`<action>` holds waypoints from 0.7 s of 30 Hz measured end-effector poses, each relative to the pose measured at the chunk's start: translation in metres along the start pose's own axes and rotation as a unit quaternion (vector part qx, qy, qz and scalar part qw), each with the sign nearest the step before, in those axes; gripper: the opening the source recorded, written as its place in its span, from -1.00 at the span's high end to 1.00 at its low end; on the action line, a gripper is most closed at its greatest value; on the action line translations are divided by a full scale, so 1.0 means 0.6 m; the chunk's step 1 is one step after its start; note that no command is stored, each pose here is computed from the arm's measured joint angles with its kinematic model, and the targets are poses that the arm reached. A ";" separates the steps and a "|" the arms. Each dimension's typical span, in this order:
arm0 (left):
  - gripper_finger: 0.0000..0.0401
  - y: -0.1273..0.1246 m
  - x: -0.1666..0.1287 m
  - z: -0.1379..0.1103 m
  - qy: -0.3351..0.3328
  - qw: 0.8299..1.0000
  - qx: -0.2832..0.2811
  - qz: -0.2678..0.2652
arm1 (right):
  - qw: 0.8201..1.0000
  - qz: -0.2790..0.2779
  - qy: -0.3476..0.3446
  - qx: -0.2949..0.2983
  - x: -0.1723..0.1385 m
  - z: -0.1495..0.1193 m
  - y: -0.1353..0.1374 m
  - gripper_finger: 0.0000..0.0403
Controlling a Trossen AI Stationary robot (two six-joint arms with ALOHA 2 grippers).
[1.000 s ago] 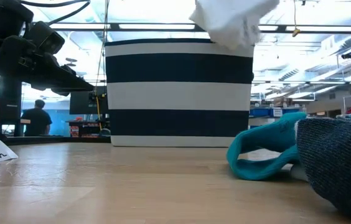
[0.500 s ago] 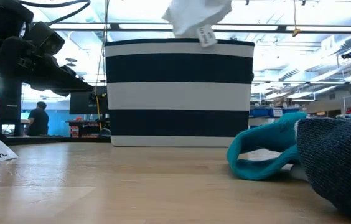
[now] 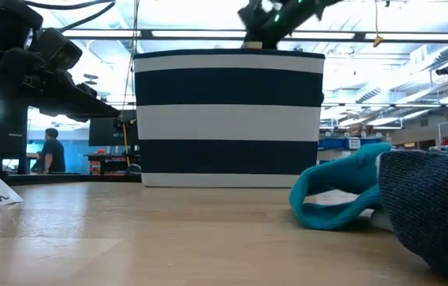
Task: Sort clothes
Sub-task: Put the white shirt into the blue laundry bin
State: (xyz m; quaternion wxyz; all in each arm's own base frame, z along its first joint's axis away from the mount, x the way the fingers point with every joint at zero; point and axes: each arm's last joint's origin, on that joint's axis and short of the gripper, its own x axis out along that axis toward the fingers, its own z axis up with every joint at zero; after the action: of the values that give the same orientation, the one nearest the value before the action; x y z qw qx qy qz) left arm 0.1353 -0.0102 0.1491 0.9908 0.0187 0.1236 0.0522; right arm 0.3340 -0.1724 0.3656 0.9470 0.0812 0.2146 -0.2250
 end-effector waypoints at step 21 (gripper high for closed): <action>0.32 0.000 0.000 0.000 0.000 1.000 0.000 0.000 | 0.977 0.084 0.181 0.072 0.172 -0.134 -0.018 0.72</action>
State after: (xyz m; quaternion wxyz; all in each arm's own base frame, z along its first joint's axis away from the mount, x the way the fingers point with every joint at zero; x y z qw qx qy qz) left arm 0.1353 -0.0102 0.1490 0.9908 0.0185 0.1237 0.0523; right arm 0.3823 -0.2022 0.2474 0.8995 0.2065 0.3582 -0.1412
